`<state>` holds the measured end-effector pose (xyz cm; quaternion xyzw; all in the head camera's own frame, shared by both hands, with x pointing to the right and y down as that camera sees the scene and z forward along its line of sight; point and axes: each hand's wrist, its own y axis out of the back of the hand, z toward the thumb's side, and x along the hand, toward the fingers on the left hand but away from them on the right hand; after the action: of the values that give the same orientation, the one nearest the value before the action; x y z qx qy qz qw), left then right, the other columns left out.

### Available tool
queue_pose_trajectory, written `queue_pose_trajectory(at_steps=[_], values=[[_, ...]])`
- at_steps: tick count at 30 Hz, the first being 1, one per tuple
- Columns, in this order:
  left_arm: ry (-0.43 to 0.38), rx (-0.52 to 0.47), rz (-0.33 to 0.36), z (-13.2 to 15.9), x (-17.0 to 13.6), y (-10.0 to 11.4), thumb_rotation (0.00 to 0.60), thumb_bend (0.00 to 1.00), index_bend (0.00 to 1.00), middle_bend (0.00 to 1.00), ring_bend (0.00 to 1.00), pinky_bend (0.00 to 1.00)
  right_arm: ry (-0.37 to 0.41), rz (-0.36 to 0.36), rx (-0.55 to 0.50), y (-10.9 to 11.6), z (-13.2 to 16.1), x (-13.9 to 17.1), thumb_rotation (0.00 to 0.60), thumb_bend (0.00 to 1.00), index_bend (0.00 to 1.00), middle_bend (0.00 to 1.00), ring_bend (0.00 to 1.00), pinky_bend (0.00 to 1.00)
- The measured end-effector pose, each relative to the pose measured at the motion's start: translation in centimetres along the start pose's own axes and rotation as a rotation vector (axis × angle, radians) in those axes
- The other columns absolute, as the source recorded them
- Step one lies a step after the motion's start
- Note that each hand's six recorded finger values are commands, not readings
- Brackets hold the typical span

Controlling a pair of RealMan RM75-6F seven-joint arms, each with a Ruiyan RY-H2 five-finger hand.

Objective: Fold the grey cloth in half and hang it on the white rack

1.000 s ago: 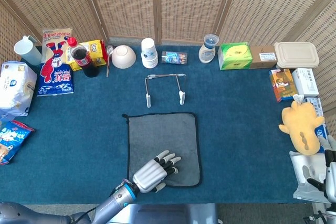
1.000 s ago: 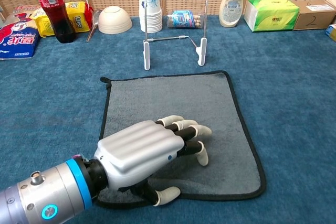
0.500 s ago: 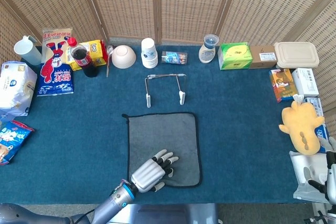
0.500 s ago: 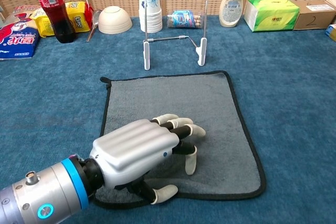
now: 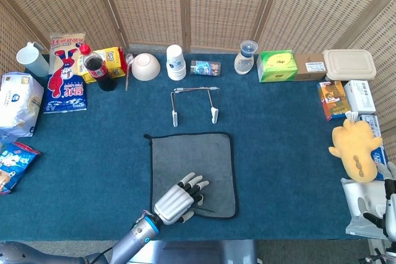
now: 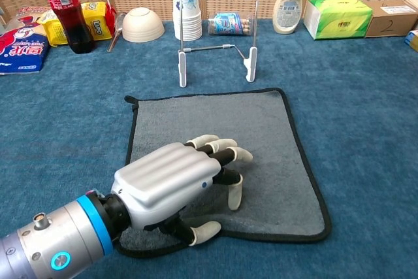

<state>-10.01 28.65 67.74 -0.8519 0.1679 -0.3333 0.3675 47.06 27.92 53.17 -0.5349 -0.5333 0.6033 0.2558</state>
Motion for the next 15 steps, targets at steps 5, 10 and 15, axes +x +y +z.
queue_pose_trajectory(at_steps=[5,10,15], values=[[0.001,0.004,0.003,0.12,0.07,-0.03,0.6,0.25,0.47,0.16,0.0,0.0,-0.004,-0.004,-0.003,0.12,-0.24,0.07,0.6,0.32,0.04,0.03,0.0,0.0],[0.007,0.001,0.01,0.05,0.1,0.12,0.6,0.27,0.52,0.17,0.0,0.0,-0.005,-0.004,-0.004,0.15,-0.32,0.08,0.6,0.32,0.04,0.03,0.0,0.0],[0.021,-0.003,0.019,-0.29,0.05,0.38,0.6,0.31,0.59,0.19,0.0,0.0,-0.003,-0.006,-0.005,0.21,-0.24,0.09,0.6,0.32,0.04,0.03,0.0,0.0]])
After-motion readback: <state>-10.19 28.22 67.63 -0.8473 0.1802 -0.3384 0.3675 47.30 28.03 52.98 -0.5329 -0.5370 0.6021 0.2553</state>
